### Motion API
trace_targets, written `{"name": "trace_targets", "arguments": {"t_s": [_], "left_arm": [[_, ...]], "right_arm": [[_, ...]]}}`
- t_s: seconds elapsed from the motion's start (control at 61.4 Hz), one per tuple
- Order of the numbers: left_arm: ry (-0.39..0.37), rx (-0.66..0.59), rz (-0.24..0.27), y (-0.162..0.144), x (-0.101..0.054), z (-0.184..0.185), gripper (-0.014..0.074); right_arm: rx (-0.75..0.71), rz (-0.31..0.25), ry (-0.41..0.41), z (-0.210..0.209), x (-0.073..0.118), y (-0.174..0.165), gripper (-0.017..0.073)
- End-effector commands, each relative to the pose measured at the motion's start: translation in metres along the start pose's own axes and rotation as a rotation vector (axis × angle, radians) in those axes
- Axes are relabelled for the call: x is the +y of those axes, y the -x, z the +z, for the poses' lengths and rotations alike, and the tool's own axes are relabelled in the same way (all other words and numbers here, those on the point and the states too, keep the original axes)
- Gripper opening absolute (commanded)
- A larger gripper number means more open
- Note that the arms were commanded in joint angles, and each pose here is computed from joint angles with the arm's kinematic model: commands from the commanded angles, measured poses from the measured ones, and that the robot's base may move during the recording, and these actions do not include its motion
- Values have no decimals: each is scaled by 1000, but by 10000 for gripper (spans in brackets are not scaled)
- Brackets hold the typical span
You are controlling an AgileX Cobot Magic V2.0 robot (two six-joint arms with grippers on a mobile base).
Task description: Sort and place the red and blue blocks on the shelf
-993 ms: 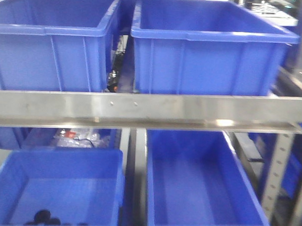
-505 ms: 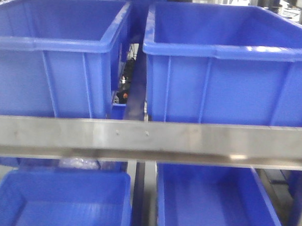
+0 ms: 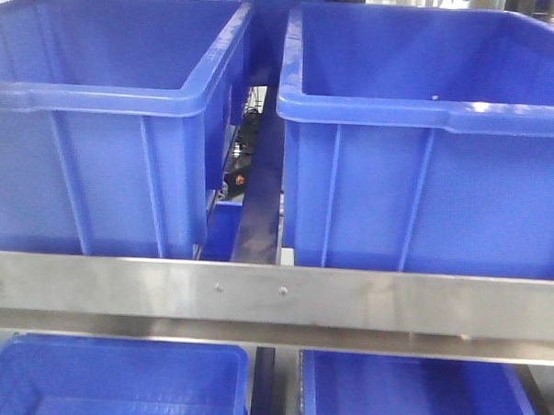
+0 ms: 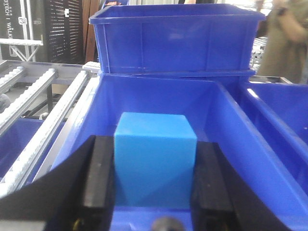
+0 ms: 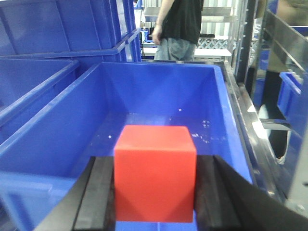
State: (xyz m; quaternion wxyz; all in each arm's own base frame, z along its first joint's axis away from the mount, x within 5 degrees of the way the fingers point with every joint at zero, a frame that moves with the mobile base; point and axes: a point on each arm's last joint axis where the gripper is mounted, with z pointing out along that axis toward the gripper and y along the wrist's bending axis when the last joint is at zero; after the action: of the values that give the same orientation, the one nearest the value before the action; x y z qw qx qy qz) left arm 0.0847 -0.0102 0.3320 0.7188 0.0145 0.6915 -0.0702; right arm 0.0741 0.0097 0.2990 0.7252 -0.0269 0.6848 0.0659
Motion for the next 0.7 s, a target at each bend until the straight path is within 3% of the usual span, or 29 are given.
{"name": "trace_targets", "arguments": {"t_s": [0.0, 0.684], "left_arm": [[9, -118, -1, 18, 0, -2, 122], [10, -109, -1, 17, 0, 0, 122]], "right_arm": [[-113, -18, -2, 0, 0, 18, 57], [-108, -18, -2, 0, 0, 18, 57]]}}
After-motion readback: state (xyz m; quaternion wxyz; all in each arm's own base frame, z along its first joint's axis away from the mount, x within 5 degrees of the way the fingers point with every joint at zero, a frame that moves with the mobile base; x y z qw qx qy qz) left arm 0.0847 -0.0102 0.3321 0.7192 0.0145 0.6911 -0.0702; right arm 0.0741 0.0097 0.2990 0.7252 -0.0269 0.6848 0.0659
